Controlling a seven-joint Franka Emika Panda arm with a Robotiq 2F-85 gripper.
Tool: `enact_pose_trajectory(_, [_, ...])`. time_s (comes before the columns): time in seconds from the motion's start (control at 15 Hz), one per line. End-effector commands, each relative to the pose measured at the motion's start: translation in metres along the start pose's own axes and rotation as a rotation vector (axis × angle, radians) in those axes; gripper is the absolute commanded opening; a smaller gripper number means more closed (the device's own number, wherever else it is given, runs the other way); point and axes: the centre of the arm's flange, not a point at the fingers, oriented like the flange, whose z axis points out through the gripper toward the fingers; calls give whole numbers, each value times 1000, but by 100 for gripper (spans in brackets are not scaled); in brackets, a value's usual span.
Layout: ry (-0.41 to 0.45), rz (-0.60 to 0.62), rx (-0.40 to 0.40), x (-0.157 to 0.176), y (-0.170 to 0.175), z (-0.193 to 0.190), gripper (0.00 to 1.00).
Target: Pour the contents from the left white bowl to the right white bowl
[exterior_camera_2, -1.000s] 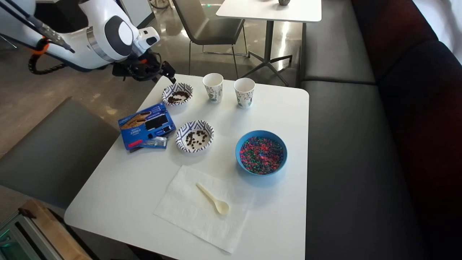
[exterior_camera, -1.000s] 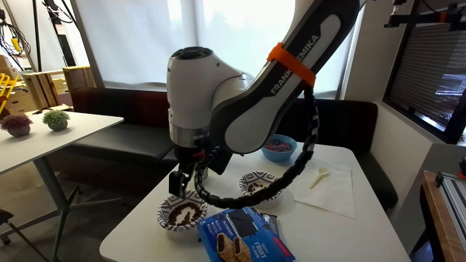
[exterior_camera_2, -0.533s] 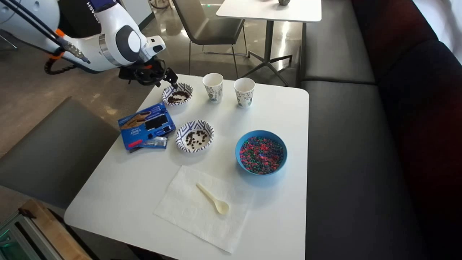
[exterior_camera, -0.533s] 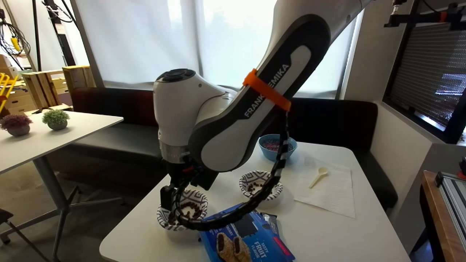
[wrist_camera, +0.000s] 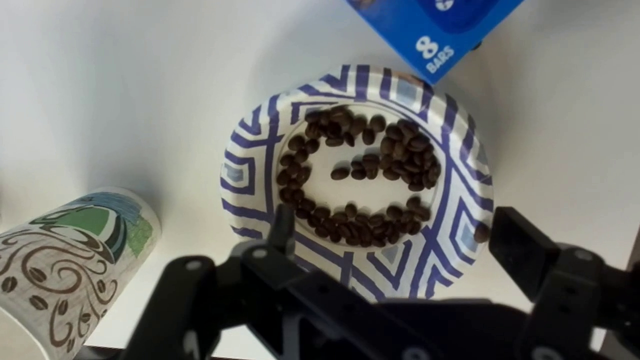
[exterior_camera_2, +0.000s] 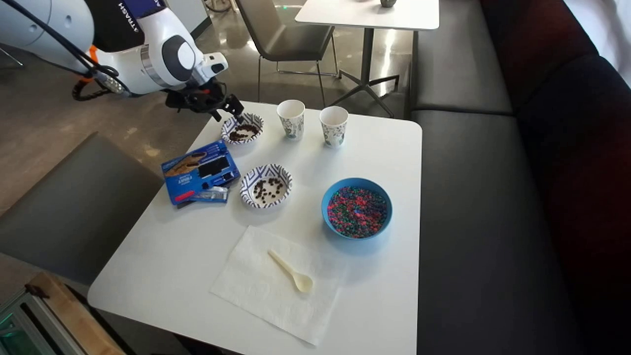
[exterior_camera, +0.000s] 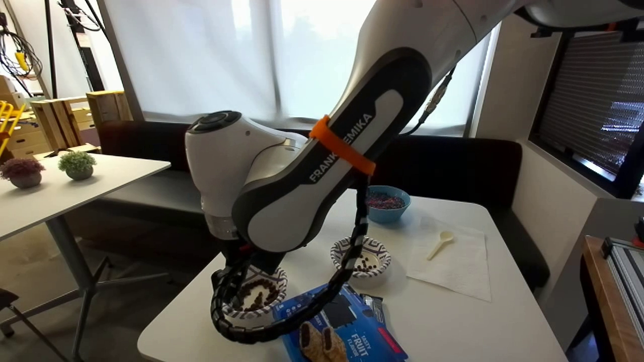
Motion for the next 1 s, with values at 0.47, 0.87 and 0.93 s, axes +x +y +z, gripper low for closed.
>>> enact_pose_trajectory(0.47, [-14,14,-22,32,-24,26,100])
enact_pose_trajectory(0.87, [-17,12,-32,34,-25,34,100])
enact_pose_trajectory(0.93, [-23,12,-35,35,-25,35,100])
